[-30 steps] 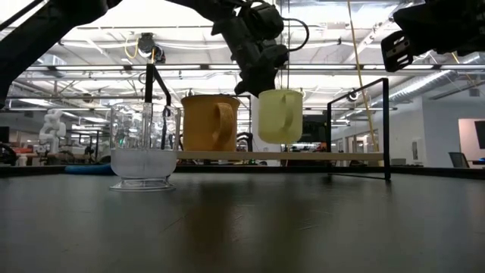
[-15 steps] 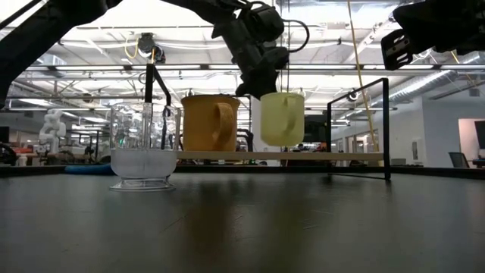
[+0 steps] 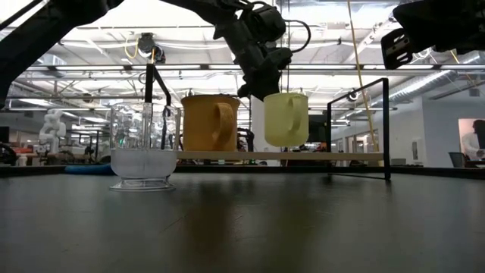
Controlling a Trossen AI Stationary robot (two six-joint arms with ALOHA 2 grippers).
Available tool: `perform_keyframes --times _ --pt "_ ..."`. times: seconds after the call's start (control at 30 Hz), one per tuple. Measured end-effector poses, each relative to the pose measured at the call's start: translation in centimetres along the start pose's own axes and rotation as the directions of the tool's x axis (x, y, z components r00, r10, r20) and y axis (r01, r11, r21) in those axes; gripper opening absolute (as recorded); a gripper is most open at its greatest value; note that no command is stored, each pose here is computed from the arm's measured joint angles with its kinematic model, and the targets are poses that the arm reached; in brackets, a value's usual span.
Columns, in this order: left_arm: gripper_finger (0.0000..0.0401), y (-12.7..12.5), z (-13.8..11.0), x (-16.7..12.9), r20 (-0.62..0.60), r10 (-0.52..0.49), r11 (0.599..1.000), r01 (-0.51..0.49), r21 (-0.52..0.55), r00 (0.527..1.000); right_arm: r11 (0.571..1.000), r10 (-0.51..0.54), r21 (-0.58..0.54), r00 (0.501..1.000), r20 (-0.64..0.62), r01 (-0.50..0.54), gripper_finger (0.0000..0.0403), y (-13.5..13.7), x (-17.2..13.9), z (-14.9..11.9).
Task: Stack small to large cups/mugs on shelf
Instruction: Put the yellow mug on the shelf
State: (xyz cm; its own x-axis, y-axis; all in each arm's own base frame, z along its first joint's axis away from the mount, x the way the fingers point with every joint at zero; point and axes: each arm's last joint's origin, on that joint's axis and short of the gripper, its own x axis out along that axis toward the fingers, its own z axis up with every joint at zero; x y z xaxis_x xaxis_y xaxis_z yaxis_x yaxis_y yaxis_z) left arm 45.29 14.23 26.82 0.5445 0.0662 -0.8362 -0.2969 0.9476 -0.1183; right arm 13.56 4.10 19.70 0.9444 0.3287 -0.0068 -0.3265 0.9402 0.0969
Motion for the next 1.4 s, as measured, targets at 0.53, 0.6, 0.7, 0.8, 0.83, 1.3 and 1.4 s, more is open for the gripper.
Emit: perform_keyframes --times 0.53,0.6,0.7,0.8,0.83,1.3,1.4 --pt "0.0004 0.1 -1.0 1.3 -0.034 0.003 1.0 -0.003 0.002 0.999 1.0 0.0 0.0 1.0 0.001 0.0 0.0 0.0 0.0 0.0" --pt "0.0005 0.1 -1.2 1.5 -0.035 0.001 1.0 -0.001 0.003 0.999 1.0 0.0 0.0 1.0 0.001 0.0 0.0 0.0 0.0 0.0" --pt "0.0004 0.1 -1.3 1.7 -0.035 0.0 1.0 0.001 0.017 0.999 1.0 0.0 0.0 1.0 0.001 0.0 0.0 0.0 0.0 0.0" --pt "0.0004 0.2 -1.3 1.7 -0.028 -0.003 1.0 0.004 0.021 1.0 1.0 0.001 -0.003 1.0 0.001 -0.001 0.0 0.0 0.0 0.0" --pt "0.0005 0.2 -1.3 1.7 -0.027 -0.003 1.0 0.004 0.021 1.0 1.0 0.001 -0.003 1.0 0.001 -0.001 0.0 0.0 0.0 0.0" --pt "0.0057 0.3 -1.6 2.0 -0.051 -0.019 0.999 0.021 0.044 0.999 1.0 0.001 -0.004 1.0 0.001 -0.001 0.0 0.0 0.0 0.0" --pt "0.0068 0.2 -1.6 2.0 -0.051 -0.019 0.998 0.022 0.057 0.999 1.0 0.0 -0.004 1.0 0.001 0.0 0.0 0.0 0.0 0.0"
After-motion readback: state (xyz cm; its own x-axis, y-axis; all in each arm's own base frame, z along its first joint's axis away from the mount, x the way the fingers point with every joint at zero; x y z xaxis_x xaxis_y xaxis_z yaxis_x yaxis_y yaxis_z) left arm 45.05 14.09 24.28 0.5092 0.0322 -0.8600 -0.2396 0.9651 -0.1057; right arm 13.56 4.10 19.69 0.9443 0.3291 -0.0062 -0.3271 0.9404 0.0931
